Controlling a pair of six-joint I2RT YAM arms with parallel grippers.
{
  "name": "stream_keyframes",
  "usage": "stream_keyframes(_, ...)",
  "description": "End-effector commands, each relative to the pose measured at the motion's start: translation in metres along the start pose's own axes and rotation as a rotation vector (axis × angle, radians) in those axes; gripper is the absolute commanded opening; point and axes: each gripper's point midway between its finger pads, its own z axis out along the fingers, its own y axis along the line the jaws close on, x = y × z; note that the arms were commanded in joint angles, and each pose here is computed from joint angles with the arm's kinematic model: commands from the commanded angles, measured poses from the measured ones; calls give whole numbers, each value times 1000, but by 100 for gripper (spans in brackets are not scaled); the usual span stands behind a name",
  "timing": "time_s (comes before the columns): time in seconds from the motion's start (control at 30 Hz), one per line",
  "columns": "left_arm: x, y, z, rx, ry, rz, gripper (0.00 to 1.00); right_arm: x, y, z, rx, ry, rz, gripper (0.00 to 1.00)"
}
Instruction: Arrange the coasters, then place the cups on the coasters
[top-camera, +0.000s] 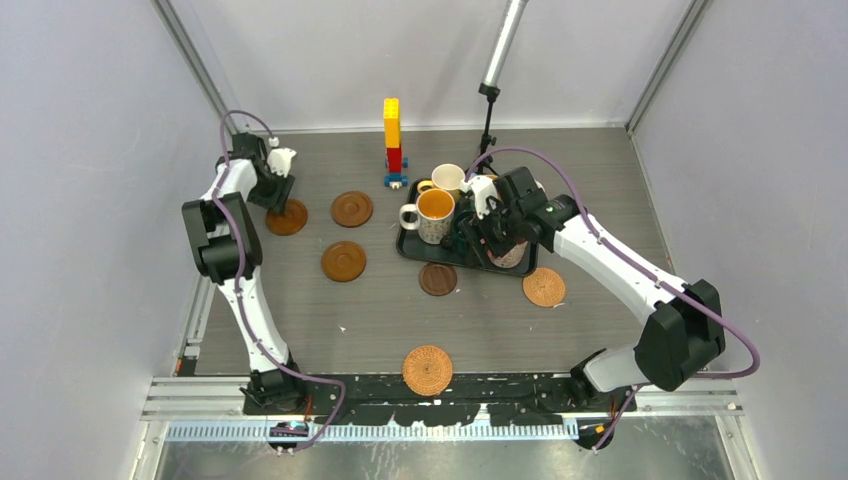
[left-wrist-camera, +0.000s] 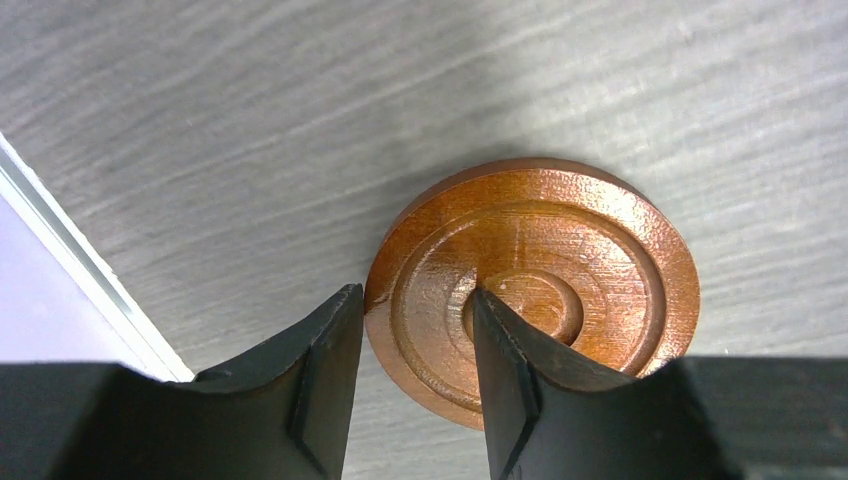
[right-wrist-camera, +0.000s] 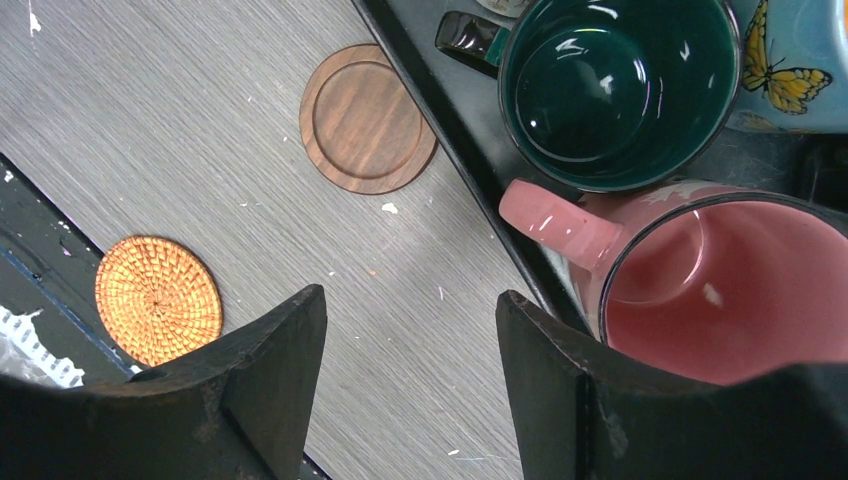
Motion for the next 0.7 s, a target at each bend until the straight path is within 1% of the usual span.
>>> stream_keyframes(0.0,-18,5,6,8,-33,-58,46,-22,-6,-7,25,-55,-26,68)
stream_keyframes(0.13,-27,5,3,13,-51,-60,46,-23,-7,-7,26,-54,-26,68)
stream_keyframes(0.27,-37,7,-15,7,-80,-56,48,-25,-7,-6,23,-57,-27,67)
stream_keyframes(0.37,-50,11,-42,-13,-124,-46,51,-27,-7,-7,23,-61,-29,68)
stream_keyframes(0.4,-53,10,-50,-8,-137,-43,53,-28,-8,-7,23,-62,-29,67)
stream_keyframes(0.47,-63,6,-77,-11,-184,-33,58,-29,-8,-8,26,-65,-32,67)
stream_keyframes(0.53,-67,-6,-102,23,-228,-13,64,-29,-8,-9,28,-66,-37,68)
stream_keyframes(0.67,-56,-66,-144,165,-300,112,72,-26,-14,-15,40,-68,-7,68)
